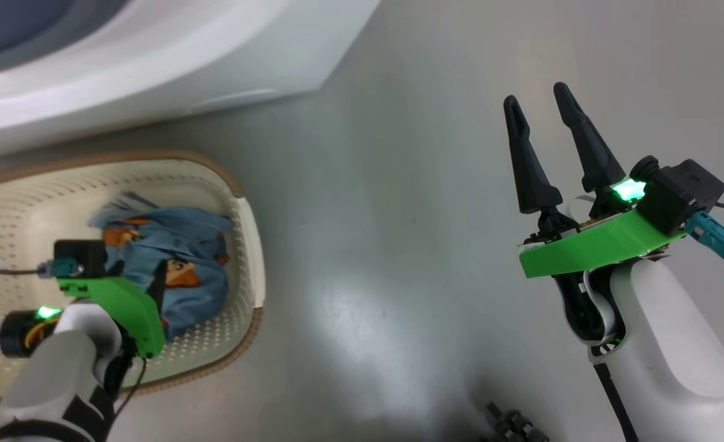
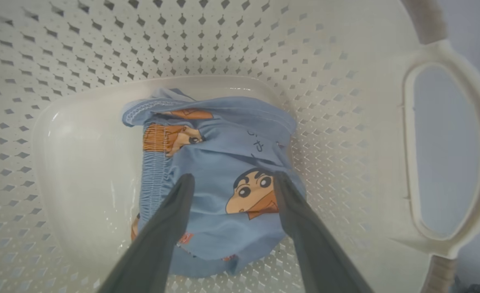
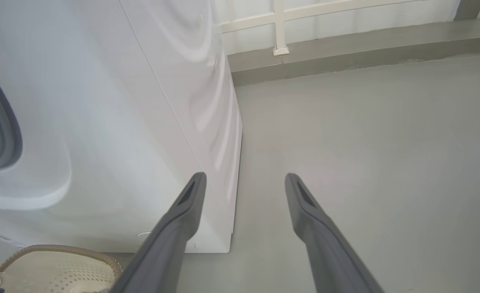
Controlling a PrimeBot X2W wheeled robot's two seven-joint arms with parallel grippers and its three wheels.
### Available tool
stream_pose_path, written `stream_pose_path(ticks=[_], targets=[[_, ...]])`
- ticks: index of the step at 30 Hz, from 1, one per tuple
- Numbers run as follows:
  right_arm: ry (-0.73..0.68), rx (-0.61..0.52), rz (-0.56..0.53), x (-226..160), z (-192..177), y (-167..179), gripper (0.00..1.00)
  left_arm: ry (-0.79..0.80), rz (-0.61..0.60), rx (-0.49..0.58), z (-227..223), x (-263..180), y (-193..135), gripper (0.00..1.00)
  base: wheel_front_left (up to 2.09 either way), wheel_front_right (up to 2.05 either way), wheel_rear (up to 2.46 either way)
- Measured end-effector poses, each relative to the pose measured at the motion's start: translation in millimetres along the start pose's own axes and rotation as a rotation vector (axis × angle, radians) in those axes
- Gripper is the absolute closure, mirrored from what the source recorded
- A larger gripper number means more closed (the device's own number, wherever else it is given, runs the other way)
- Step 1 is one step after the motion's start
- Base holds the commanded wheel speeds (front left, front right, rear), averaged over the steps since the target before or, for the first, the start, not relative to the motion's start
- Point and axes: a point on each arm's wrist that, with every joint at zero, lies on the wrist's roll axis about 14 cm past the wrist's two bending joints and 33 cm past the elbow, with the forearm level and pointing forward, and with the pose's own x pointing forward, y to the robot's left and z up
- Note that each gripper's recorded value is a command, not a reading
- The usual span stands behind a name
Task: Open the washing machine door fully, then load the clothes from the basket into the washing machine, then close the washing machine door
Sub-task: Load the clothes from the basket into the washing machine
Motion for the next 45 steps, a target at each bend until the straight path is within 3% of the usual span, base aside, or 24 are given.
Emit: stream_pose_path(ticks=[21,22,23,24,34,45], targets=[[0.097,-0.023,-0.083,2,-45,-33,0.0,0.239,-0.073,0.05,-50,66,-14,0.0,0.0,0.0,0.0],[0.097,-0.024,-0.085,2,-45,-34,0.0,0.242,-0.074,0.051,-51,67,-14,0.28,0.0,0.0,0.0],[0.097,-0.026,-0.087,1,-45,-35,0.0,0.243,-0.074,0.053,-51,67,-14,0.85,0.0,0.0,0.0],[0.096,-0.027,-0.088,1,-44,-35,0.0,0.244,-0.072,0.056,-51,68,-13,1.0,0.0,0.0,0.0],[0.071,-0.02,-0.074,3,-34,-28,0.0,0.187,-0.055,0.034,-34,59,-9,1.0,0.0,0.0,0.0],[0.009,-0.002,-0.03,5,-6,-8,0.0,-0.053,-0.079,-0.075,22,29,-26,1.0,0.0,0.0,0.0]])
